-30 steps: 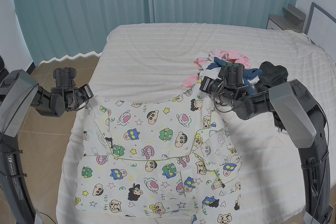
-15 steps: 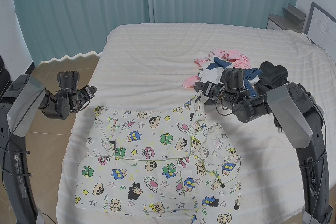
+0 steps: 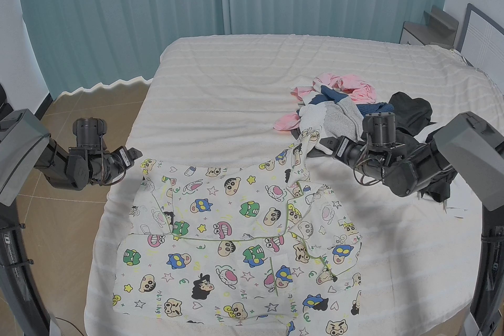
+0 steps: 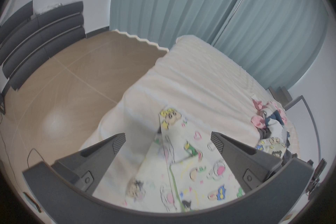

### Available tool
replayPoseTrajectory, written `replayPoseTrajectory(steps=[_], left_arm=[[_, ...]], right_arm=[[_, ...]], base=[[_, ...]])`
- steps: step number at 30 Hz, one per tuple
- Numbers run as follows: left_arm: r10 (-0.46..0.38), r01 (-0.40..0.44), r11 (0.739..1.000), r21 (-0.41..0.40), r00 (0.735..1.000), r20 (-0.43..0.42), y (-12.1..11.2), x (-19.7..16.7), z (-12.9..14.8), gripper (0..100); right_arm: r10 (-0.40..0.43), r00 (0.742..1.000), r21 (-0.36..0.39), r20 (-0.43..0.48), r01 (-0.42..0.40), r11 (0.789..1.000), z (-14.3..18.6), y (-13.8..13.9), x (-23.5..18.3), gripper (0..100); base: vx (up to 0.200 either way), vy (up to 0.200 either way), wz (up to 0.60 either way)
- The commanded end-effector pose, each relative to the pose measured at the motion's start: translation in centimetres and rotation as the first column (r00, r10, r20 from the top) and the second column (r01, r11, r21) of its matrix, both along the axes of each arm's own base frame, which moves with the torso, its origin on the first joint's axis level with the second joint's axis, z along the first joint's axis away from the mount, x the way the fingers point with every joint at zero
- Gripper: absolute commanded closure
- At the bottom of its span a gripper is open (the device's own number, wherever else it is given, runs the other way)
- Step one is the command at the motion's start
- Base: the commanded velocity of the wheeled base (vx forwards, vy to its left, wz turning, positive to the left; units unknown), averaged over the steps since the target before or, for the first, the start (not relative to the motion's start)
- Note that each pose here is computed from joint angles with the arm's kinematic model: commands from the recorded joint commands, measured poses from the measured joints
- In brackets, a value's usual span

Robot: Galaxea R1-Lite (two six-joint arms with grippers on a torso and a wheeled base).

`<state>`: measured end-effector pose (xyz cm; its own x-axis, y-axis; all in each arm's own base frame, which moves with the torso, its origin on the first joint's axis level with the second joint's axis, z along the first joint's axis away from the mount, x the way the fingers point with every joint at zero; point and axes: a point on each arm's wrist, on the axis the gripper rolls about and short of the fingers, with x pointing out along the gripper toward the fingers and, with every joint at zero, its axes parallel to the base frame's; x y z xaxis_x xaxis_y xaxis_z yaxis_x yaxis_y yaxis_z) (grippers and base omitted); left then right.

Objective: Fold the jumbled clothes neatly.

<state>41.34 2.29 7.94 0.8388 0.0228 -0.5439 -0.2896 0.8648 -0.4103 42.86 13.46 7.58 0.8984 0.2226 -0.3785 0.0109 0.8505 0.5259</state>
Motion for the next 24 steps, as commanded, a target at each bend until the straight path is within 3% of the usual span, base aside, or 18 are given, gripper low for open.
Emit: replayPoseTrajectory(steps=[1, 4, 8, 14, 24], left_arm=[[-0.078, 0.058, 0.985, -0.164, 0.990, -0.121, -4.1, -5.6, 0.5, 0], [-0.051, 0.012, 0.968, -0.251, 0.987, -0.151, -5.9, -5.7, -0.1, 0], [-0.020, -0.048, 0.941, -0.336, 0.980, -0.197, -7.2, -5.0, -1.6, 0], [-0.001, -0.092, 0.933, -0.349, 0.966, -0.257, -8.1, -3.8, -4.8, 0], [0.090, -0.149, 0.908, -0.392, 0.982, -0.164, -7.3, -2.8, -7.7, 0]], right_arm=[[-0.025, 1.000, 0.206, 0.004, 0.023, 0.978, 4.7, -1.3, -9.7, 0], [-0.046, 0.999, 0.270, 0.000, 0.044, 0.962, 4.0, -2.2, -11.9, 0], [-0.044, 0.999, 0.291, 0.023, 0.036, 0.956, 2.3, -2.9, -13.1, 0], [-0.001, 0.999, 0.310, 0.048, -0.014, 0.951, 1.9, -2.7, -13.2, 0], [0.022, 0.999, 0.337, 0.029, -0.031, 0.941, 1.7, -2.8, -13.3, 0]], base=[[0.000, 0.000, 0.00], [0.000, 0.000, 0.00], [0.000, 0.000, 0.00], [0.000, 0.000, 0.00], [0.000, 0.000, 0.00]])
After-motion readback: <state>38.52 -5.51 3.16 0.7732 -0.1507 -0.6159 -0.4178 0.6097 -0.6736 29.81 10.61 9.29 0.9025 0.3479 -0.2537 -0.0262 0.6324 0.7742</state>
